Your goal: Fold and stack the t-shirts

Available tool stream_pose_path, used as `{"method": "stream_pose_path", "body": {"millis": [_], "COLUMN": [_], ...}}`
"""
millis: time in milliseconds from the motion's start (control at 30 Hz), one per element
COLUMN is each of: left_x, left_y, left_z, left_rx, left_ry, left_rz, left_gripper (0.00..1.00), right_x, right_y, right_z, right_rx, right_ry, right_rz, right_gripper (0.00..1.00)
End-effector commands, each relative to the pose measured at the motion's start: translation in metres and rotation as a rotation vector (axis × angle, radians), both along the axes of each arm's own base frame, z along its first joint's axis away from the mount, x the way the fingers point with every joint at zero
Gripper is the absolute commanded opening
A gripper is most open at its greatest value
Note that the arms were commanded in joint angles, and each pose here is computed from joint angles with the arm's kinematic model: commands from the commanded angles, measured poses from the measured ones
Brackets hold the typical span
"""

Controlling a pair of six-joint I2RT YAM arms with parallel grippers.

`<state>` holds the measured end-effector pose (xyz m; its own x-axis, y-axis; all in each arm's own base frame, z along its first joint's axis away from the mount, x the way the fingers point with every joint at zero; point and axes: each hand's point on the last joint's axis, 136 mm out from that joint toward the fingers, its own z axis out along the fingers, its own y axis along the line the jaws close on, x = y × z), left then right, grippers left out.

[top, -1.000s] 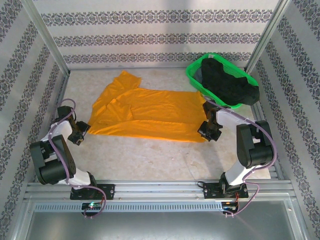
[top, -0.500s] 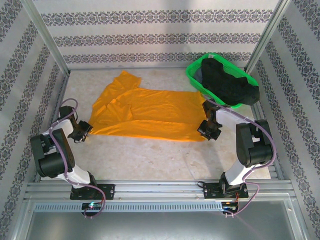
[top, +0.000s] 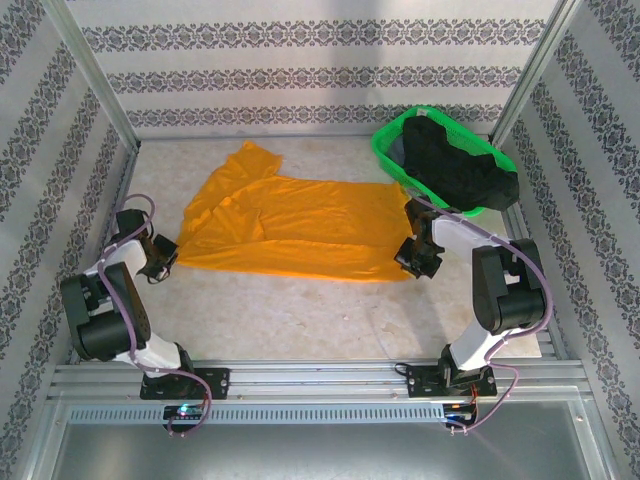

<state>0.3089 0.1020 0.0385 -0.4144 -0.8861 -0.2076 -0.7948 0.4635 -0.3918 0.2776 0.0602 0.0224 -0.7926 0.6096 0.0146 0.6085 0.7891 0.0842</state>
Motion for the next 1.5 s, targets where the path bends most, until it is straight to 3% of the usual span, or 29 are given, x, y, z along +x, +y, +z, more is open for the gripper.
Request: {"method": "stream_pose_path", "body": {"millis": [0,167,367,700,733,767,867,967,1067,1167,1267,1367,1467], "left_x": [-0.029,-0.086,-0.147,-0.185,-0.184,-0.183,-0.168,-0.131,-0.076,-0.017,0.016,0.036,0.054], "left_y": [0.010,0.015,0.011,0.005,0.005,0.005,0.011,0.012,-0.012,-0.067,-0.127,-0.166,-0.190], "left_z": [0.007,0.011,0.009,0.007,0.008,0.011,0.032,0.069,0.094,0.101,0.089,0.073,0.055], "left_rx": [0.086,0.144,0.180,0.217,0.217,0.219,0.251,0.296,0.264,0.144,0.030,-0.010,-0.047], "left_ry": [0.066,0.169,0.252,0.318,0.318,0.315,0.273,0.158,0.000,-0.113,-0.110,-0.085,-0.054], "left_rz": [0.100,0.276,0.480,0.502,0.499,0.491,0.455,0.385,0.224,-0.034,-0.241,-0.350,-0.385], "left_gripper": [0.00,0.00,0.00,0.00,0.04,0.15,0.40,0.42,0.41,0.35,0.32,0.22,0.17], "right_x": [0.011,0.016,-0.003,-0.025,-0.023,-0.021,-0.009,0.009,0.029,0.048,0.058,0.061,0.061], "right_y": [0.001,0.015,0.016,0.018,0.018,0.018,0.016,0.022,0.045,0.091,0.136,0.155,0.161], "right_z": [0.014,0.019,0.012,-0.003,-0.002,-0.001,0.015,0.040,0.067,0.088,0.098,0.098,0.099], "right_rx": [-0.016,-0.007,-0.010,0.025,0.025,0.021,0.002,-0.023,-0.015,0.128,0.301,0.320,0.332], "right_ry": [-0.028,-0.021,0.038,0.089,0.092,0.086,0.027,-0.085,-0.208,-0.336,-0.383,-0.375,-0.381], "right_rz": [0.045,0.126,0.170,0.202,0.202,0.204,0.213,0.258,0.345,0.446,0.512,0.556,0.564], "right_gripper": [0.00,0.00,0.00,0.00,0.00,0.02,0.25,0.40,0.44,0.39,0.32,0.20,0.14]}}
